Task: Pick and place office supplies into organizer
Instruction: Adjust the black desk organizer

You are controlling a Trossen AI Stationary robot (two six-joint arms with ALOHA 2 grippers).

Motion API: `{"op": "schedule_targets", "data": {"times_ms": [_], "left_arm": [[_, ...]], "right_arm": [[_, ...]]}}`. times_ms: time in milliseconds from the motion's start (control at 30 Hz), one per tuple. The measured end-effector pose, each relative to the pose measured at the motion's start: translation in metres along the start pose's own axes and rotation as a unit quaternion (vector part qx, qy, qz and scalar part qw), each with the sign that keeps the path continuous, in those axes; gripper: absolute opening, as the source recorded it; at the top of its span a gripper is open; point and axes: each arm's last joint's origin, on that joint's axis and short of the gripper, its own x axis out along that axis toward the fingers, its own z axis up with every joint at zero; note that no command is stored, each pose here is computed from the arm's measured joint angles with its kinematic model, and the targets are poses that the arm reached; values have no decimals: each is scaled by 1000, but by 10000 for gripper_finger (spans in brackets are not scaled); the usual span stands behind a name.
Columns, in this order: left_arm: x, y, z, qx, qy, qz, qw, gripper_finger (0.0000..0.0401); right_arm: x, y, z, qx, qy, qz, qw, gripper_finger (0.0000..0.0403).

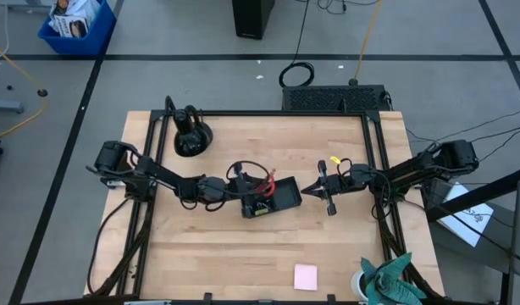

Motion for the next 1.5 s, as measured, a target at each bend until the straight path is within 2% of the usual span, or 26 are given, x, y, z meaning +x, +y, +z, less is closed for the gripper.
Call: {"op": "schedule_targets", "data": {"times_ms": [200,367,533,733,867,1033,1200,1500], "left_arm": [[-15,1,22,-7,-9,-8,1000,197],[-29,-9,30,-72,13,-40,996,187],[-43,-38,26,-83,56,-97,990,130],[-50,-74,11,-105,68,-121,985,16],[-45,-93,-9,-126,75,-134,980,11],[-34,-107,-42,-164,96,-111,976,5],[-20,-117,-55,-145,124,-77,979,3],[-11,-101,-71,-146,200,12,969,5]], "right_arm": [[0,0,0,-7,0,0,1000,4],[0,0,0,-7,0,0,1000,4],[0,0,-1,-7,5,1,1000,4],[0,0,-1,1,5,1,1000,4],[0,0,-1,3,4,1,1000,4],[0,0,-1,5,4,1,1000,4],[0,0,-3,6,15,3,1000,4],[0,1,-5,8,24,4,1000,4]]}}
